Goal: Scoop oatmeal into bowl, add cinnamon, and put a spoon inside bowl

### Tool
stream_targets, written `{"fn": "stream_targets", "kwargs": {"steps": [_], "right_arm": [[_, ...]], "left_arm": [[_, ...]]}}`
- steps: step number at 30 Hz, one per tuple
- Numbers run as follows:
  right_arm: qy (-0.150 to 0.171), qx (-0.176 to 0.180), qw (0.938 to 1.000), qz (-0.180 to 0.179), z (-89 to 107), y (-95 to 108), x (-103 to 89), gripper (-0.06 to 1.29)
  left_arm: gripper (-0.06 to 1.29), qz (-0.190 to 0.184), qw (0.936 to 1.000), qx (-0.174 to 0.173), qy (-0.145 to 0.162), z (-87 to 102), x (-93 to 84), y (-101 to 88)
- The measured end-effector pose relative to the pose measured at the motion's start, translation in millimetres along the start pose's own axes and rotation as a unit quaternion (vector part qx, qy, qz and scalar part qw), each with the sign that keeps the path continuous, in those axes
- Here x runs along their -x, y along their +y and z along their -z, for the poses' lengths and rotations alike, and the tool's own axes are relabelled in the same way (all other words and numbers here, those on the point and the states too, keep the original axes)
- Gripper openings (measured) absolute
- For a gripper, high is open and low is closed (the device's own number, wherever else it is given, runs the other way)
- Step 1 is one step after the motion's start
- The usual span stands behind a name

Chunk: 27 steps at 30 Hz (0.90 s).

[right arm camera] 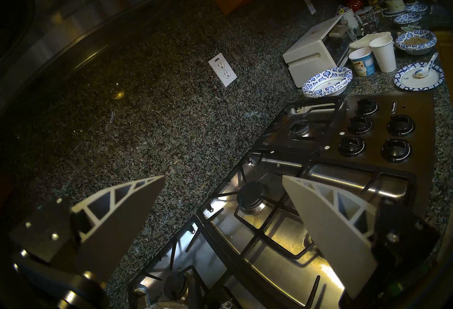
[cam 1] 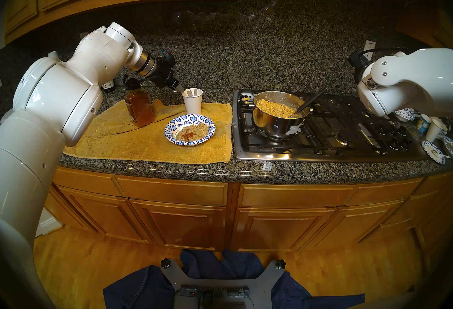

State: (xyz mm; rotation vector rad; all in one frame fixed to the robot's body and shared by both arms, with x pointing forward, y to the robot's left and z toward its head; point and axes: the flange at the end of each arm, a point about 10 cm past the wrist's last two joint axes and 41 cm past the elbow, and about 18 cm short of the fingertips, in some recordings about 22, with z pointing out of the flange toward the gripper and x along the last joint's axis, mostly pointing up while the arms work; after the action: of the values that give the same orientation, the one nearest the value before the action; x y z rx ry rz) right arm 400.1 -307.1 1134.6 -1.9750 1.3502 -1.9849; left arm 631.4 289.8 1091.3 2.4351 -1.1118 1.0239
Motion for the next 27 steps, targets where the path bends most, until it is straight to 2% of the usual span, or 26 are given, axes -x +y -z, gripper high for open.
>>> {"fn": "stream_targets", "kwargs": {"steps": [6, 7, 9, 20, 27], "right_arm": [[0.0, 0.0, 1.0, 0.0, 0.0, 0.0, 0.0, 1.24], [0.0, 0.0, 1.0, 0.0, 0.0, 0.1, 0.0, 1.24], [0.0, 0.0, 1.0, 0.0, 0.0, 0.1, 0.0, 1.24], [0.0, 0.0, 1.0, 0.0, 0.0, 0.1, -0.1, 1.24], [0.0, 0.0, 1.0, 0.0, 0.0, 0.1, -0.1, 1.24]], "left_arm": [[0.06, -0.001, 1.0, 0.002, 0.001, -0.1, 0.3, 0.3], [-0.01, -0.001, 1.0, 0.003, 0.001, -0.2, 0.2, 0.5], [-0.02, -0.002, 1.0, 0.004, 0.001, -0.3, 0.1, 0.7], [-0.02, -0.007, 0.9999, 0.012, 0.002, -0.6, -2.7, 3.5], [-0.02, -0.014, 0.9997, 0.017, 0.007, 5.3, -11.5, 5.8]]}}
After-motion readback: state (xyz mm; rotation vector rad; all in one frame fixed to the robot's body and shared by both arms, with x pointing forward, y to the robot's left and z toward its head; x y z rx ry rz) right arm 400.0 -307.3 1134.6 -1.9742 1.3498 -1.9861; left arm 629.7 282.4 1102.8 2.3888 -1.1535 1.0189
